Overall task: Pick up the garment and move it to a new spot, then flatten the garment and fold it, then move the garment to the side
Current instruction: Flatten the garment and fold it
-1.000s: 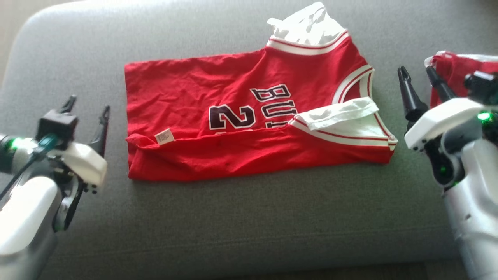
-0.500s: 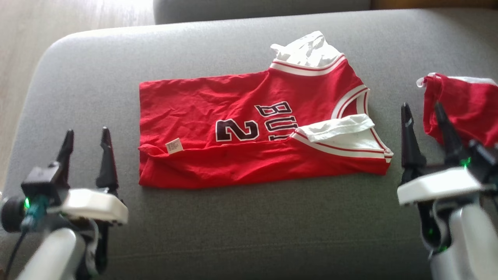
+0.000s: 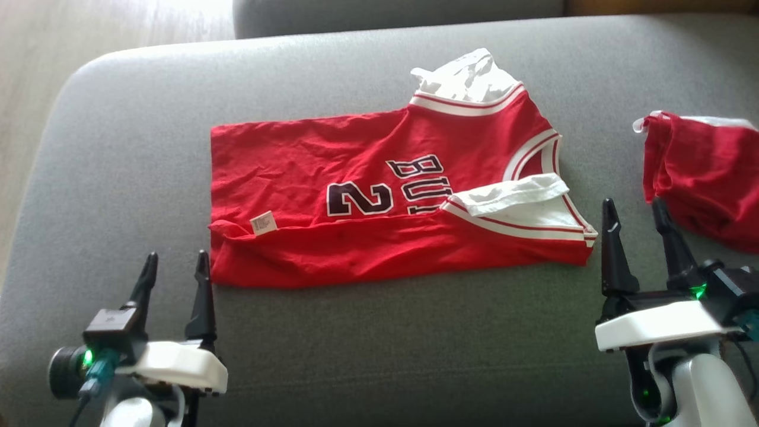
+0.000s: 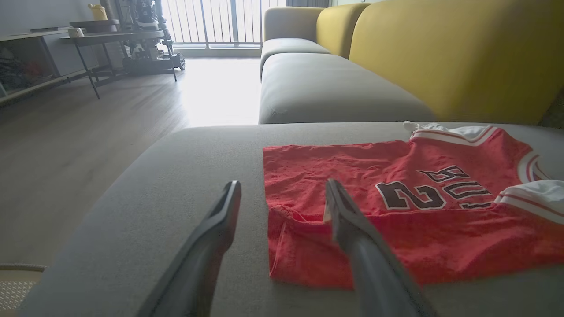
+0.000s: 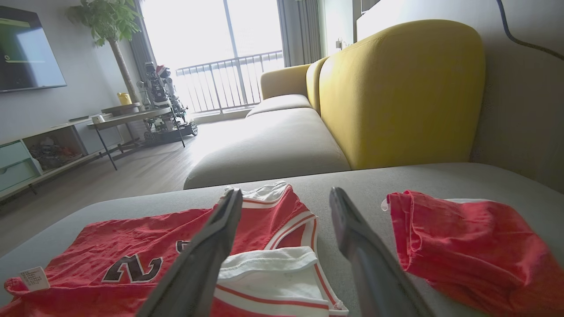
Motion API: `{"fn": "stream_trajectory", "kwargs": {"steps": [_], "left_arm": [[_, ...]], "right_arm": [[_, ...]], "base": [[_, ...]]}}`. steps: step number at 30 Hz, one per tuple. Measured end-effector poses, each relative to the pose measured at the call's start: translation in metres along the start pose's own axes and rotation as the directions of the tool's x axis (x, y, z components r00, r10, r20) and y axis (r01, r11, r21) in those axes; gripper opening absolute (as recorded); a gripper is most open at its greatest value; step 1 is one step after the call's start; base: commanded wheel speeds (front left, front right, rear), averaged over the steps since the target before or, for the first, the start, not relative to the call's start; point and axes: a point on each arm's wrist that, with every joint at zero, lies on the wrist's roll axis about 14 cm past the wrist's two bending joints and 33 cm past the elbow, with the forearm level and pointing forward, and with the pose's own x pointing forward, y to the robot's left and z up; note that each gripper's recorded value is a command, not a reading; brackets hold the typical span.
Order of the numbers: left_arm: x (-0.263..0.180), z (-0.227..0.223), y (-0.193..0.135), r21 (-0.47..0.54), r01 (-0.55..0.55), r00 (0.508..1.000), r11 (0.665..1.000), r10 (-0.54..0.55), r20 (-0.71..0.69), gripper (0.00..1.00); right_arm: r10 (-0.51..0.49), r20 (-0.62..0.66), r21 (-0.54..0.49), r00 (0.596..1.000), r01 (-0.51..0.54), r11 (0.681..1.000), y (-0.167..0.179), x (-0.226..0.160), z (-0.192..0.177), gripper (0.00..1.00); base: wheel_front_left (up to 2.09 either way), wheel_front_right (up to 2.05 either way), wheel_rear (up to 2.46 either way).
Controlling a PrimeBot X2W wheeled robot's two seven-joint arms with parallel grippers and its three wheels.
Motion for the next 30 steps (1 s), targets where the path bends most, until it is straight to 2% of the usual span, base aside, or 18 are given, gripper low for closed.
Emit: {"fn": "stream_trajectory", "kwargs": {"steps": [10,13,20,30], "left_arm": [[0.028,-0.069,-0.023,0.073,0.142,0.964,0.987,-0.121,-0.235,1.0],[0.033,-0.085,-0.022,0.092,0.152,0.947,0.984,-0.118,-0.298,1.0],[0.039,-0.107,-0.013,0.121,0.128,0.926,0.984,-0.075,-0.369,1.0],[0.039,-0.126,-0.009,0.132,0.138,0.895,0.982,-0.067,-0.442,1.0]], "right_arm": [[-0.033,-0.042,0.006,0.999,0.033,0.999,-0.012,0.003,-0.016,1.0],[-0.048,-0.047,0.005,0.998,0.048,0.999,-0.017,0.004,-0.018,1.0],[-0.076,-0.069,0.001,0.995,0.077,0.997,-0.026,0.001,-0.026,1.0],[-0.083,-0.075,-0.001,0.994,0.083,0.997,-0.029,0.004,-0.029,1.0]], "base": [[0.0,0.0,0.0],[0.0,0.0,0.0],[0.0,0.0,0.0],[0.0,0.0,0.0]]}}
